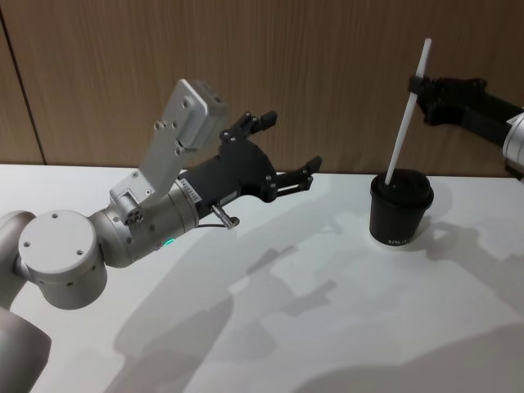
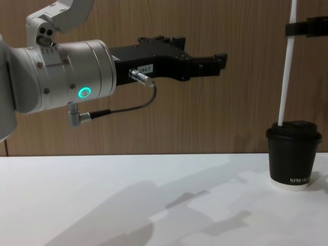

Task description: Pick up the straw with one hand, pass it to the other hand, and insert it into the cup.

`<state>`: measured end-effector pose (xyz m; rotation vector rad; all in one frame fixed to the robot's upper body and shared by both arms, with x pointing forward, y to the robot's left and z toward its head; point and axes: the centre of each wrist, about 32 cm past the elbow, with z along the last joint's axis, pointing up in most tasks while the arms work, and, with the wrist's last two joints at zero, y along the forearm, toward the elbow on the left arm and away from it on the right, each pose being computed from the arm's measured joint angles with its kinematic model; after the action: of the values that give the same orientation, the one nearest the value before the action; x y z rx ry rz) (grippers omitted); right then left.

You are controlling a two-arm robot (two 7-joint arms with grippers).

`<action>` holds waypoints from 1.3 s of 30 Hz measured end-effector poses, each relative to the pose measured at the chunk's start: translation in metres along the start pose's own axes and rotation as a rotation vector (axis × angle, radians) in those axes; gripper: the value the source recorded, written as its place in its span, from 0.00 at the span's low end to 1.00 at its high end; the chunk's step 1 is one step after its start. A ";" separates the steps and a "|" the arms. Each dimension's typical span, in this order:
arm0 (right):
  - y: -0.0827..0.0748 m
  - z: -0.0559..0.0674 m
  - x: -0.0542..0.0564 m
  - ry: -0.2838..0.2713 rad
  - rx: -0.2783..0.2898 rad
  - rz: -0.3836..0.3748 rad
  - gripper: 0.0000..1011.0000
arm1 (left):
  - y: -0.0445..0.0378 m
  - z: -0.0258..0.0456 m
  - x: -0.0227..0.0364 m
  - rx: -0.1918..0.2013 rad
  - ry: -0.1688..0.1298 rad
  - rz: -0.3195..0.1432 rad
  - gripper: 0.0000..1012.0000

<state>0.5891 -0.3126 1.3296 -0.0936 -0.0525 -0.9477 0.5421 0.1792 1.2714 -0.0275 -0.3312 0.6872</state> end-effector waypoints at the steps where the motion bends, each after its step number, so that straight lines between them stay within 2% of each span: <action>1: 0.000 0.000 0.000 0.001 -0.001 0.000 0.00 | 0.0000 0.0000 0.0000 0.000 0.000 0.000 0.99; 23: -0.001 -0.004 -0.002 0.006 -0.007 0.002 0.01 | 0.0000 0.0000 0.0000 0.000 0.000 0.000 0.99; 28: 0.000 -0.004 -0.002 0.006 -0.008 0.002 0.13 | 0.0000 0.0000 0.0000 0.000 0.000 0.000 0.99; 29: 0.000 -0.004 -0.002 0.005 -0.008 0.002 0.18 | 0.0000 0.0000 0.0000 0.000 0.000 0.000 0.99; 31: 0.000 -0.004 -0.002 0.005 -0.008 0.002 0.21 | 0.0000 0.0000 0.0000 0.000 0.000 0.000 0.99; 38: 0.000 -0.004 -0.002 0.005 -0.008 0.002 0.43 | 0.0000 0.0000 0.0000 0.000 0.000 0.000 0.99; 39: -0.001 -0.005 -0.002 0.005 -0.008 0.002 0.49 | 0.0000 0.0000 0.0000 0.000 0.000 0.000 0.99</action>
<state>0.5875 -0.3117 1.3250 -0.0986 -0.0440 -0.9466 0.5421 0.1792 1.2714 -0.0274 -0.3313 0.6871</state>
